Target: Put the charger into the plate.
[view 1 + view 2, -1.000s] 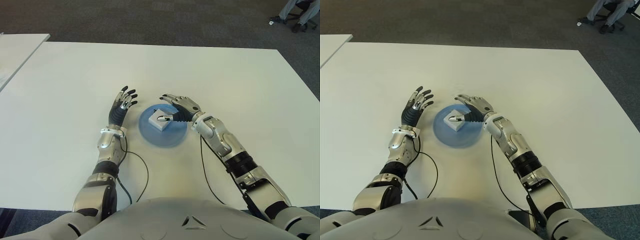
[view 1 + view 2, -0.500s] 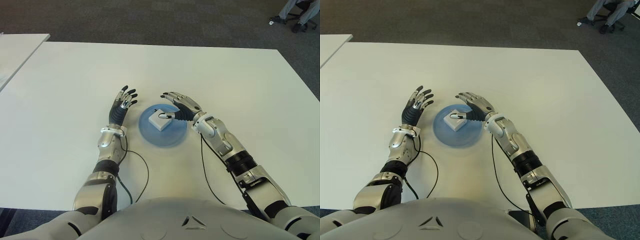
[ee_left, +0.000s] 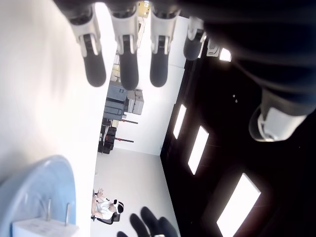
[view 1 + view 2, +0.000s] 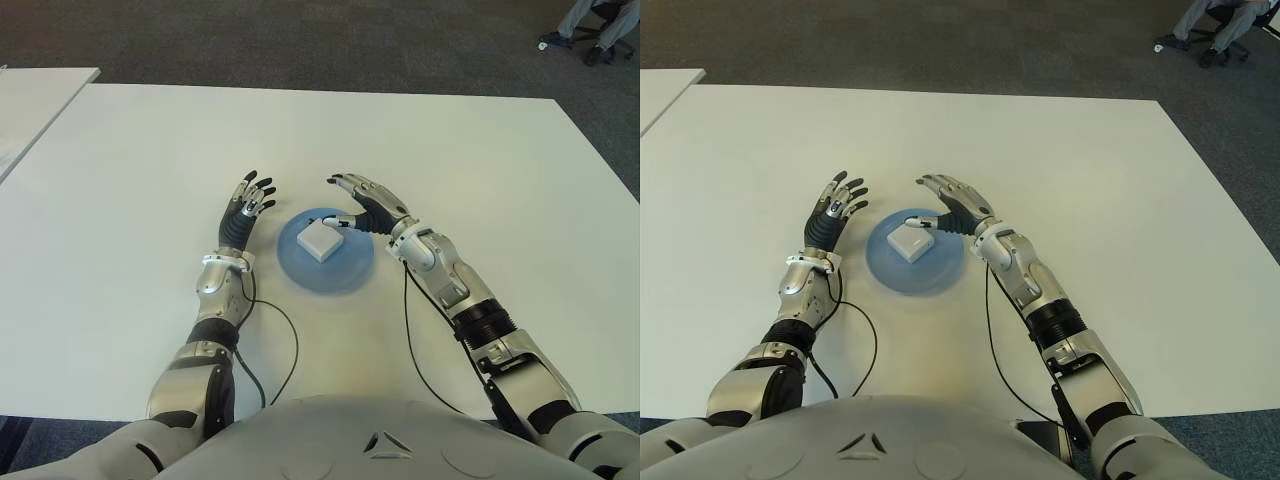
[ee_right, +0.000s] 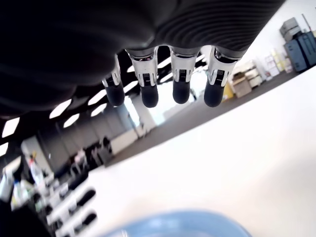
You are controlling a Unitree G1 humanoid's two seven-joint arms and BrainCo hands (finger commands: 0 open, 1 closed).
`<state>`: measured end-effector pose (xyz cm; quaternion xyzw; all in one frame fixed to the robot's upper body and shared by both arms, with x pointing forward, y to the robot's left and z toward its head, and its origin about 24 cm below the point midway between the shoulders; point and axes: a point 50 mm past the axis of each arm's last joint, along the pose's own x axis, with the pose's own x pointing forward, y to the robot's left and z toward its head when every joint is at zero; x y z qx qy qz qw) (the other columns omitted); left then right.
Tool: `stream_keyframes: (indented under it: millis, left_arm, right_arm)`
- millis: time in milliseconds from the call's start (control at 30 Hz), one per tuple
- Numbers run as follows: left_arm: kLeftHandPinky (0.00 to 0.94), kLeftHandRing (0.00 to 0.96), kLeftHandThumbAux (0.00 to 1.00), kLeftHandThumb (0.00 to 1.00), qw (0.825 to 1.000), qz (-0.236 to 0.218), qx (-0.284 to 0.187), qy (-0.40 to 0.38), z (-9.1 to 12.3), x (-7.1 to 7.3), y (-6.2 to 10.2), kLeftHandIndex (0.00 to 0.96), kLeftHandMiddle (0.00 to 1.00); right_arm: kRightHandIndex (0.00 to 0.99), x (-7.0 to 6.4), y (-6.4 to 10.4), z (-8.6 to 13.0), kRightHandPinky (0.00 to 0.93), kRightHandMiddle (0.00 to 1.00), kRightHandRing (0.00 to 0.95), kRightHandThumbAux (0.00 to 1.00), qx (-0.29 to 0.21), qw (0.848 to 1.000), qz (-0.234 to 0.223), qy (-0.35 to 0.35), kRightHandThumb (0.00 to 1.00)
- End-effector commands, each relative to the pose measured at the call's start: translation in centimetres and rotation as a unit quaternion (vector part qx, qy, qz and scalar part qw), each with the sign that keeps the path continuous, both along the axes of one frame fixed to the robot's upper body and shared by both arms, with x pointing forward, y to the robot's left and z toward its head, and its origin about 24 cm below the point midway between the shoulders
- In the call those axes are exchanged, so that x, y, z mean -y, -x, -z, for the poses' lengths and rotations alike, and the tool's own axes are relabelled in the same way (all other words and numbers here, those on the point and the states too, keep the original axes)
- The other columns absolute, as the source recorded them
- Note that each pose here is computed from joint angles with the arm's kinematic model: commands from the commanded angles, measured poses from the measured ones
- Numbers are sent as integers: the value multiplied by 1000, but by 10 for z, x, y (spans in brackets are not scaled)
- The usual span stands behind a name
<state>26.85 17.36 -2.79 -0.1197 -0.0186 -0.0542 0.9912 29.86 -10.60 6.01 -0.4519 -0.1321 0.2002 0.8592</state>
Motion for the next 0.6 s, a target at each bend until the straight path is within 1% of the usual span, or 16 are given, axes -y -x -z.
stream_keyframes:
  millis: [33,100,133,167,267,367,400,433,467,500,533,600]
  left_arm:
    - [229,212,436,0,1000,3,-24,6,9,0,6,52,197]
    - [223,210,436,0,1000,3,-24,5,10,-2,6,50,197]
    - [222,210,436,0,1000,3,-25,5,10,-2,6,50,197]
    - [221,210,437,0,1000,3,-25,5,10,-3,6,49,197]
    - [222,210,438,0,1000,3,-25,5,10,-4,7,50,198]
    - [227,211,441,0,1000,1,-25,5,10,-7,8,53,199]
    - [229,213,442,0,1000,1,-25,5,10,-8,8,53,200]
    - [230,213,442,0,1000,-1,-25,5,10,-9,8,53,200]
    - [229,213,443,0,1000,-3,-24,5,10,-10,9,54,199]
    - [229,214,445,0,1000,-5,-24,4,11,-11,9,56,200]
    - [229,214,445,0,1000,-7,-24,3,11,-12,10,57,200]
    - [228,215,446,0,1000,-9,-23,2,11,-14,11,61,202]
  right_arm:
    - [0,12,-4,10,0,0,0,232,-19,990,69,-119,236]
    - [0,16,-5,10,0,0,0,284,-22,983,87,-163,211]
    - [0,20,-6,11,0,0,0,296,-23,977,100,-185,207]
    - [0,23,-6,11,0,0,0,334,-23,974,107,-198,195]
    - [0,28,-7,12,0,0,0,392,-22,967,121,-221,176]
    - [0,36,-6,15,0,0,0,449,-25,956,142,-257,161]
    - [0,37,-6,17,0,0,0,482,-25,952,148,-268,151]
    - [0,41,-5,23,0,0,0,494,-32,940,162,-300,148]
    - [0,42,-3,29,0,1,0,555,-37,926,175,-331,124]
    - [0,43,-2,34,0,10,0,608,-40,917,183,-352,100]
    - [0,42,0,39,0,13,0,627,-42,907,191,-373,92]
    - [18,40,2,44,8,36,4,706,-40,898,197,-392,49]
